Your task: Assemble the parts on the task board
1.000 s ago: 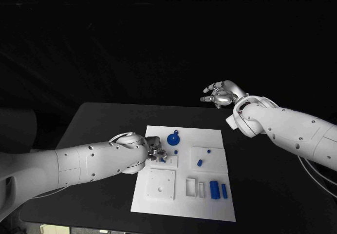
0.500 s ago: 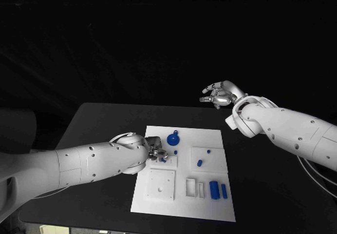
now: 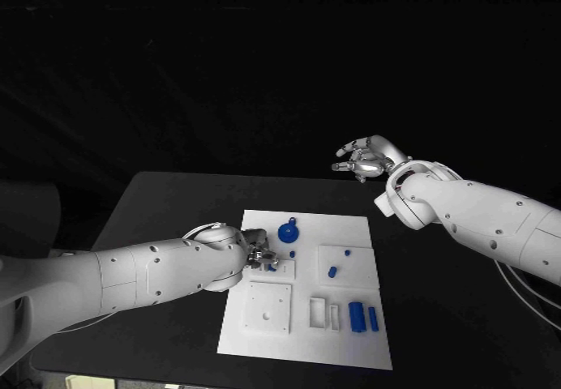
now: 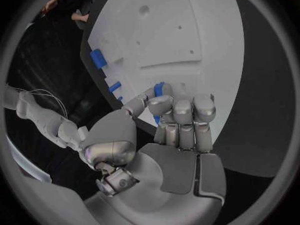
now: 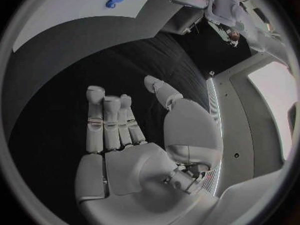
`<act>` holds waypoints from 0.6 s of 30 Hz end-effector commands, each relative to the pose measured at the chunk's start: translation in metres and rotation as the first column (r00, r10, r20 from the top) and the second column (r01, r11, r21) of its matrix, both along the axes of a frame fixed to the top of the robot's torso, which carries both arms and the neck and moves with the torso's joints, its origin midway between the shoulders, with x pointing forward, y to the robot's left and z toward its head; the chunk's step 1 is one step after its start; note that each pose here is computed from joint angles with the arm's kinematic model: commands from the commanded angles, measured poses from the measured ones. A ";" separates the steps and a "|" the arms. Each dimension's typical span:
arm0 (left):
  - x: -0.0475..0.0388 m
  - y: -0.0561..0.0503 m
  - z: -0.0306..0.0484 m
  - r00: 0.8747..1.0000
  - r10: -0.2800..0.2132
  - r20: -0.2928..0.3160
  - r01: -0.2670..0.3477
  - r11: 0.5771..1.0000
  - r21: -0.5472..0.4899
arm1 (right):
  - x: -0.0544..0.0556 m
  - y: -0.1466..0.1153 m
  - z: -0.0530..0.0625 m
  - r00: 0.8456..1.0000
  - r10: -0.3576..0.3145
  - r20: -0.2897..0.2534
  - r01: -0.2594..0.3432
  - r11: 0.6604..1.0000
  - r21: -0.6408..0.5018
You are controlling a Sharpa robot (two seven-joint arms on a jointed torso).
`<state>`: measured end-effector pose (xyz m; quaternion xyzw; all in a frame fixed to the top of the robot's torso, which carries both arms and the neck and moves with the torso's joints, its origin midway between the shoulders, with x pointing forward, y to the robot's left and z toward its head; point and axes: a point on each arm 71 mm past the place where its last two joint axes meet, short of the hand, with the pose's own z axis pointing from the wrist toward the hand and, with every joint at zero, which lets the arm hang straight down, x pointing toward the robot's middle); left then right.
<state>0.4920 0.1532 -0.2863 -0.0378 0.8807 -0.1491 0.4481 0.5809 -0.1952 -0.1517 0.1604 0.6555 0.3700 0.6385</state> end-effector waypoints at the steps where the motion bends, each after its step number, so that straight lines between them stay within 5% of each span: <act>1: -0.0007 -0.003 -0.0001 1.000 -0.016 0.001 0.016 1.000 -0.008 | -0.001 0.003 -0.001 1.000 0.020 -0.007 -0.020 1.000 -0.012; 18: 0.0017 0.000 0.0009 1.000 -0.001 0.024 0.001 1.000 -0.008 | -0.001 0.004 -0.001 1.000 0.023 -0.009 -0.023 1.000 -0.013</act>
